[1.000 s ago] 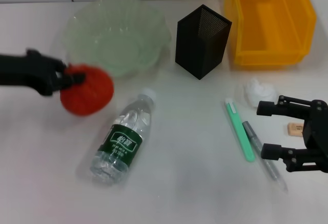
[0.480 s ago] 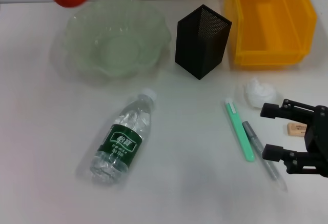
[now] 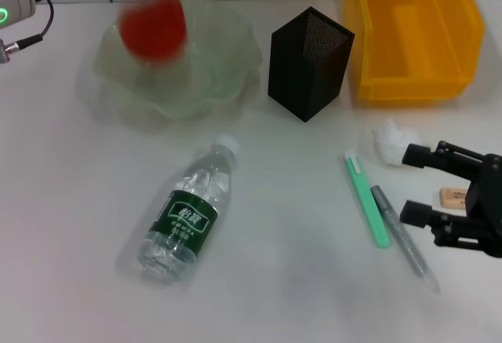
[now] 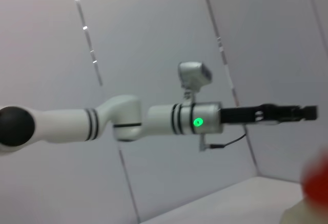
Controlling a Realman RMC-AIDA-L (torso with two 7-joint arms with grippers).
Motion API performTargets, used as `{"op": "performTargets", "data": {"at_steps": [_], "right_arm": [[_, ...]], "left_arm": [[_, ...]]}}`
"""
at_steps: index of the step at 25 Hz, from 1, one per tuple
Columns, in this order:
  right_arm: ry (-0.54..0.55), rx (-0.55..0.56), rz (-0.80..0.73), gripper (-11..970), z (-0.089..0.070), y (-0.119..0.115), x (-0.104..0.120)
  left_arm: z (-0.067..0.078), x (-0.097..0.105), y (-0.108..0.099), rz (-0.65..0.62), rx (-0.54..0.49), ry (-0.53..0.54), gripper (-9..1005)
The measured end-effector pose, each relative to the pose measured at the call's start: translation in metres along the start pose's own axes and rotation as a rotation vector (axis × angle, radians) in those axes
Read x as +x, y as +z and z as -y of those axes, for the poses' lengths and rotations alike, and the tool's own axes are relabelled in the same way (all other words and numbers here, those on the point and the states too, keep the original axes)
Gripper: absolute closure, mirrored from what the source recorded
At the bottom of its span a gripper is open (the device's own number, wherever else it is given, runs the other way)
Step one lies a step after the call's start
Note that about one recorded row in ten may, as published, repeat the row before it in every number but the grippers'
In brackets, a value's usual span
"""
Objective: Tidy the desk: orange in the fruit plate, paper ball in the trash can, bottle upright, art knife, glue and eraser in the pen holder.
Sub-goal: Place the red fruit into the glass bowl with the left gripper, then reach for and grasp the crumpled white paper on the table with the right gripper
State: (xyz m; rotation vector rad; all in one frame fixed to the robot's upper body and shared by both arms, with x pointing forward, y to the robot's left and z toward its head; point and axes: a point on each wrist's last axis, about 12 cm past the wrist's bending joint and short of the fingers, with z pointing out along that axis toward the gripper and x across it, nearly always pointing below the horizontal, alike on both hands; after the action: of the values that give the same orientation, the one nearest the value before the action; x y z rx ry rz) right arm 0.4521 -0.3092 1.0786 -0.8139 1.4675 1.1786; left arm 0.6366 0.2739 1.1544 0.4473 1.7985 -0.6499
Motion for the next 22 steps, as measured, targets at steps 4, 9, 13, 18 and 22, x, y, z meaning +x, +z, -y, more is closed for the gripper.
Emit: {"op": "performTargets", "data": {"at_steps": [4, 9, 13, 18, 22], "right_arm": [[-0.002, 0.043, 0.033, 126, 0.001, -0.004, 0.000], [-0.016, 0.072, 0.059, 127, 0.005, -0.004, -0.003], [-0.033, 0.127, 0.095, 127, 0.014, -0.008, -0.012], [0.010, 0.199, 0.040, 126, 0.031, -0.026, -0.037], [0.061, 0.255, -0.105, 126, 0.042, -0.047, -0.066]], "left_arm": [[-0.001, 0.004, -0.004, -0.003, 0.001, -0.013, 547], [0.001, 0.008, -0.013, 0.023, 0.049, -0.038, 440], [0.007, 0.009, -0.030, 0.121, 0.132, -0.052, 355], [0.016, 0.006, -0.051, 0.156, 0.290, 0.014, 141], [0.020, 0.014, -0.067, -0.001, 0.429, 0.109, 149]]}}
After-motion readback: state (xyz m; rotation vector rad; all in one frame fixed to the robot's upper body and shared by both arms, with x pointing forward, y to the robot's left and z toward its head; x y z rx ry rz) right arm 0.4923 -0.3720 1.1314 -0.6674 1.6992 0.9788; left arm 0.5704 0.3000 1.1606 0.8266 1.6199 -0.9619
